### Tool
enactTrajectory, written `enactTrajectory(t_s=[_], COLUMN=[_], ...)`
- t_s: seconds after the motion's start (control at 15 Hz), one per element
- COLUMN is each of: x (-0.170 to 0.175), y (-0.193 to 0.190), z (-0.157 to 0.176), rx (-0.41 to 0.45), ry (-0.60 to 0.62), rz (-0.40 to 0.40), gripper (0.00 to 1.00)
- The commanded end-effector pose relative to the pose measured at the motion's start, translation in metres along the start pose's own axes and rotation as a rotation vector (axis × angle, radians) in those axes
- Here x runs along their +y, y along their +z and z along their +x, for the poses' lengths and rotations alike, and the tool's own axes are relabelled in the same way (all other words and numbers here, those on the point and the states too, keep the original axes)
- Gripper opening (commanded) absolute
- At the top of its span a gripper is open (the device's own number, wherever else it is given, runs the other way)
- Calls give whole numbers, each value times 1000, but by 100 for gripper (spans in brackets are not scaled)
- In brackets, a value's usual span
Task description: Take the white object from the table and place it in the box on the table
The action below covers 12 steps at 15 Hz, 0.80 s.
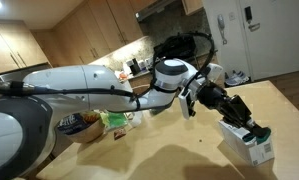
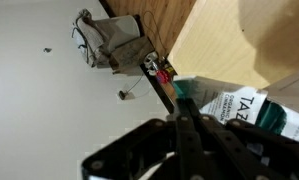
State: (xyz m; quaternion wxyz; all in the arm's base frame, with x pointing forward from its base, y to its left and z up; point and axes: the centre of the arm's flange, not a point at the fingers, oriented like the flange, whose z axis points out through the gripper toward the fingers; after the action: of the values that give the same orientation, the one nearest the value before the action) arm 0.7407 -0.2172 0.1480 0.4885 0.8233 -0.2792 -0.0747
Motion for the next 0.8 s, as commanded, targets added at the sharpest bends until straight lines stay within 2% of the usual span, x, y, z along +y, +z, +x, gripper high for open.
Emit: enactTrajectory(t_s=[0.0, 0.73], x=[-26, -34], y=[-7, -7], z=[50, 53], rx=[-51, -105], ry=[72, 188], rz=[-5, -10], gripper=[1, 1])
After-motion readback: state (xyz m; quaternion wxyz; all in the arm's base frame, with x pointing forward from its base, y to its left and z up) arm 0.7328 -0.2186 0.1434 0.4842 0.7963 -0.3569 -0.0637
